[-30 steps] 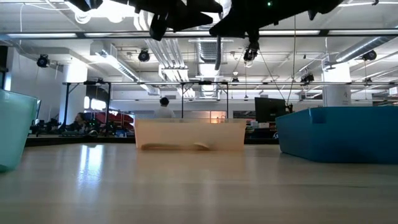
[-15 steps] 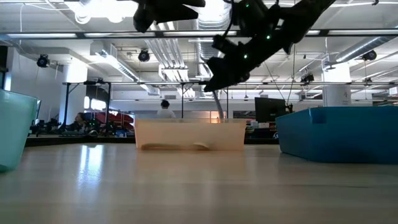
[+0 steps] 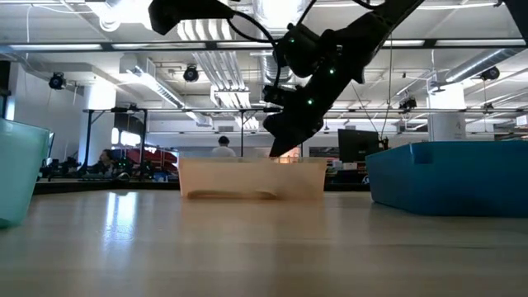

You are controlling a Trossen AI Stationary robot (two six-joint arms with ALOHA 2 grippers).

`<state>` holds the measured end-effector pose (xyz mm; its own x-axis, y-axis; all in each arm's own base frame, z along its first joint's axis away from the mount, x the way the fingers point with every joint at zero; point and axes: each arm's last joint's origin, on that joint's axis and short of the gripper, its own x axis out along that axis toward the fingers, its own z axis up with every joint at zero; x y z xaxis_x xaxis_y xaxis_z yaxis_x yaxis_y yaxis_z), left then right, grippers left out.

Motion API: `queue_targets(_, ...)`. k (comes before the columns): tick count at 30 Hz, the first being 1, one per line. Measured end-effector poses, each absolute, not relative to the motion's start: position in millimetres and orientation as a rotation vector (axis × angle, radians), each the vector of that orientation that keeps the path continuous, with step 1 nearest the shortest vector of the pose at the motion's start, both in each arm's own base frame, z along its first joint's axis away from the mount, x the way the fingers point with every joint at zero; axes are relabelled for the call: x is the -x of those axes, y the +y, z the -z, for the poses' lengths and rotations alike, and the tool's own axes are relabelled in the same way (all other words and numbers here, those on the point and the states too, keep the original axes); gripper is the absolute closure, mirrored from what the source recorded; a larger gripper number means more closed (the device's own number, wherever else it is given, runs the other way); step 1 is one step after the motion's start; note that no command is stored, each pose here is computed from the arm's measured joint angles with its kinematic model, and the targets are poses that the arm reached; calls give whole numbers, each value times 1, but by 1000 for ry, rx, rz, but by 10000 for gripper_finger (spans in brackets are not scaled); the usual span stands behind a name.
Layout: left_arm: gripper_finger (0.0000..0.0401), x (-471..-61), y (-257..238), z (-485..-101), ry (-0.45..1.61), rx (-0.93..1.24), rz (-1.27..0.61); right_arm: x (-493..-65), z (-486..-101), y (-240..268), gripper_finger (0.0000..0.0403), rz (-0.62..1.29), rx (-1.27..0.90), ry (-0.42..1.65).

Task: Sort silverware by color (type)
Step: Put the blue spoon into the orange bin, then adjust the orange bin

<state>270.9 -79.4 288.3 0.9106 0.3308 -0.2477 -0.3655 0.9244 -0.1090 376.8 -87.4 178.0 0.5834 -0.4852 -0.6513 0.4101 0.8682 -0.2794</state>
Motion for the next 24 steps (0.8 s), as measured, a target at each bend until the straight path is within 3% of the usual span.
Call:
queue_targets(10,256,-250,-79,-294,288,199,-355,-377,-185,-106,273,562,82,866)
queue_targets(24,256,-248,-79,-292,311,180,-359,-352,-173,-181,287,761,-46,876)
